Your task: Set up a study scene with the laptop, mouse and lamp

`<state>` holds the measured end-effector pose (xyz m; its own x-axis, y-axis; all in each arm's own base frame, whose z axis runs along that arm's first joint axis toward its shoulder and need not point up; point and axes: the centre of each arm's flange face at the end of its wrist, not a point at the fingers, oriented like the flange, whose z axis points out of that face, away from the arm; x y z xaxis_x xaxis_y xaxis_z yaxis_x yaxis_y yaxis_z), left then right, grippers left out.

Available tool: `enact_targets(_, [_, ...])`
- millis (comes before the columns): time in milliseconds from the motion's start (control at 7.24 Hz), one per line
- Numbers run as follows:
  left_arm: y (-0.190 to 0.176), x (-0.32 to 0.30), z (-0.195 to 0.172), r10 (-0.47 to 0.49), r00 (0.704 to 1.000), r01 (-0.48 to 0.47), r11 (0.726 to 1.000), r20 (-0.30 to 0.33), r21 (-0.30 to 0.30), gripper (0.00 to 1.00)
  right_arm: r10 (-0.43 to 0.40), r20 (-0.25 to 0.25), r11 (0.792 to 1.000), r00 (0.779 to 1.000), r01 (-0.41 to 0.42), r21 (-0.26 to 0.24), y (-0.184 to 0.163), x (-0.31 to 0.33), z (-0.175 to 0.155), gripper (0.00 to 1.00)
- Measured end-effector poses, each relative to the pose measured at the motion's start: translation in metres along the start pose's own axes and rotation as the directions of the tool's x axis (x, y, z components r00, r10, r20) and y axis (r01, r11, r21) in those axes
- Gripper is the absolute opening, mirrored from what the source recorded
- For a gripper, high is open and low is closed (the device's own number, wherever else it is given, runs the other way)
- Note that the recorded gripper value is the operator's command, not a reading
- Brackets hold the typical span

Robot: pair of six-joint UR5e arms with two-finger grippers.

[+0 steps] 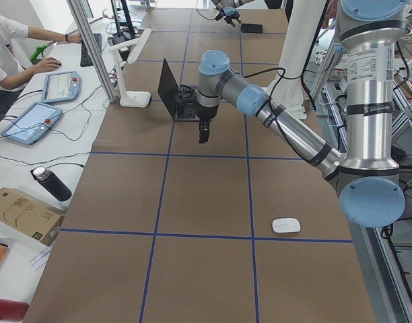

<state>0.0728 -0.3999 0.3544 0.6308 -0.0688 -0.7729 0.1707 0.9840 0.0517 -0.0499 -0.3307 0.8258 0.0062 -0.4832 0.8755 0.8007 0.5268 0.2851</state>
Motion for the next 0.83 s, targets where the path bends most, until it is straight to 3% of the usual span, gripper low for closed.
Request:
enact_targets(415, [0.002, 0.003, -0.004, -0.012, 1.000, 0.012, 1.000, -0.004, 0.007, 1.00, 0.033, 0.035, 0.999, 0.999, -0.033, -0.007, 0.021, -0.004, 0.014, 0.86])
enact_targets(829, [0.003, 0.005, -0.007, -0.010, 1.000, 0.010, 1.000, -0.008, 0.012, 1.00, 0.004, 0.034, 1.000, 0.999, -0.003, -0.024, 0.017, -0.005, 0.018, 0.86])
